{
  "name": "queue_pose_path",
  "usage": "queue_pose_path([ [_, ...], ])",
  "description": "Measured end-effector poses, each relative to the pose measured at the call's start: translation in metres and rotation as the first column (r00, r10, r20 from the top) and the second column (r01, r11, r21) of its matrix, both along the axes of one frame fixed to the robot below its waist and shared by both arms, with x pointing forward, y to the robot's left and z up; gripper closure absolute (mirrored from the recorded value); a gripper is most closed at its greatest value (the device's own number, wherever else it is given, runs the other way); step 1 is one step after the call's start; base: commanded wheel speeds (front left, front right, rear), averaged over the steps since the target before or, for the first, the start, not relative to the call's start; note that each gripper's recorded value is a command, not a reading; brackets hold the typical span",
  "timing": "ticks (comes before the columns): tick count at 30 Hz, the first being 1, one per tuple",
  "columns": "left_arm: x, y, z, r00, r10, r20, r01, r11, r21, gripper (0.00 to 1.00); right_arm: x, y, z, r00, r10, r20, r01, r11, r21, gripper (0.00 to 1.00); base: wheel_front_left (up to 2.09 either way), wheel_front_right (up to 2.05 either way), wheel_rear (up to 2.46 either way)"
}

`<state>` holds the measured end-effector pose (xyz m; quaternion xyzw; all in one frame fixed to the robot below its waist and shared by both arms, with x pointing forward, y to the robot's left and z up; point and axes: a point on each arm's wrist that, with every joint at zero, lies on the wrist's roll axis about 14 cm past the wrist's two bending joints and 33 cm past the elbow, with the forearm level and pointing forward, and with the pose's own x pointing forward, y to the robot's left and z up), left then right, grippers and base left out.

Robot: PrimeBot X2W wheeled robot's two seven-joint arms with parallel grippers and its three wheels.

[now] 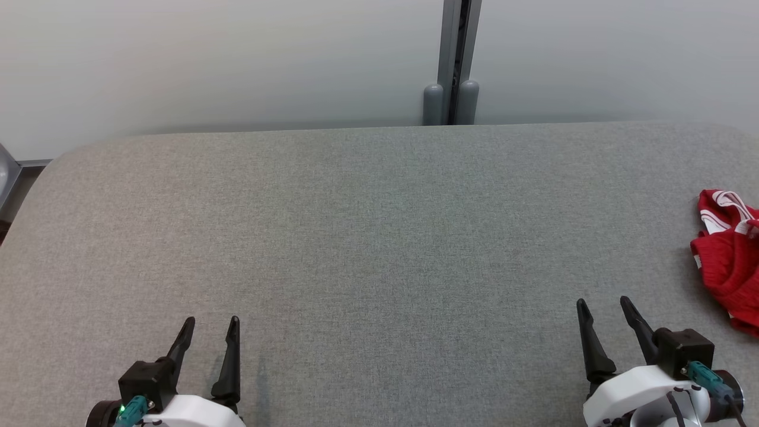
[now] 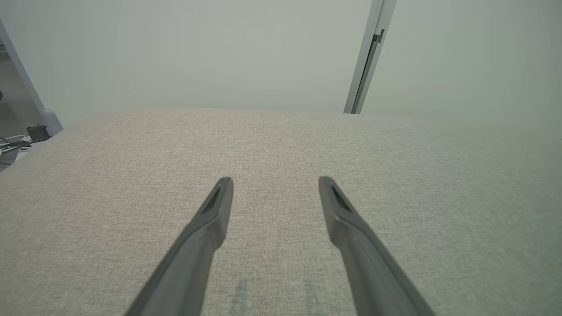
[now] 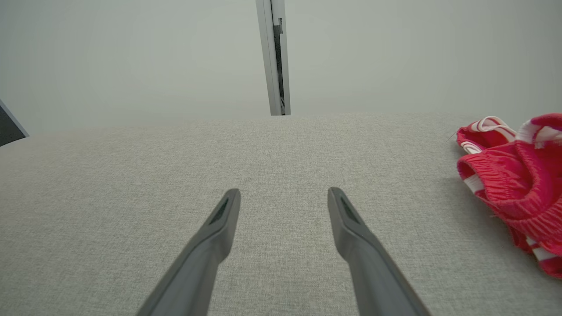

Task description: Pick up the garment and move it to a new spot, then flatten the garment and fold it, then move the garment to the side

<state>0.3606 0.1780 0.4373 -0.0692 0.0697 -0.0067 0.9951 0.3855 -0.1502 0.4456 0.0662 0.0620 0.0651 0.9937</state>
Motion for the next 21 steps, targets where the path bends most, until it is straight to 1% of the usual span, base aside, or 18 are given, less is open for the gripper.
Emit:
queue_pose_path([
  [21,-0.0012,0.0012,0.0004,1.0,0.003,0.001,-0.003,1.0,0.001,0.0,-0.0005,0.0018,0.0013,1.0,0.007,0.003,-0.007,1.0,-0.004,0.0,0.0,0.0,0.0],
])
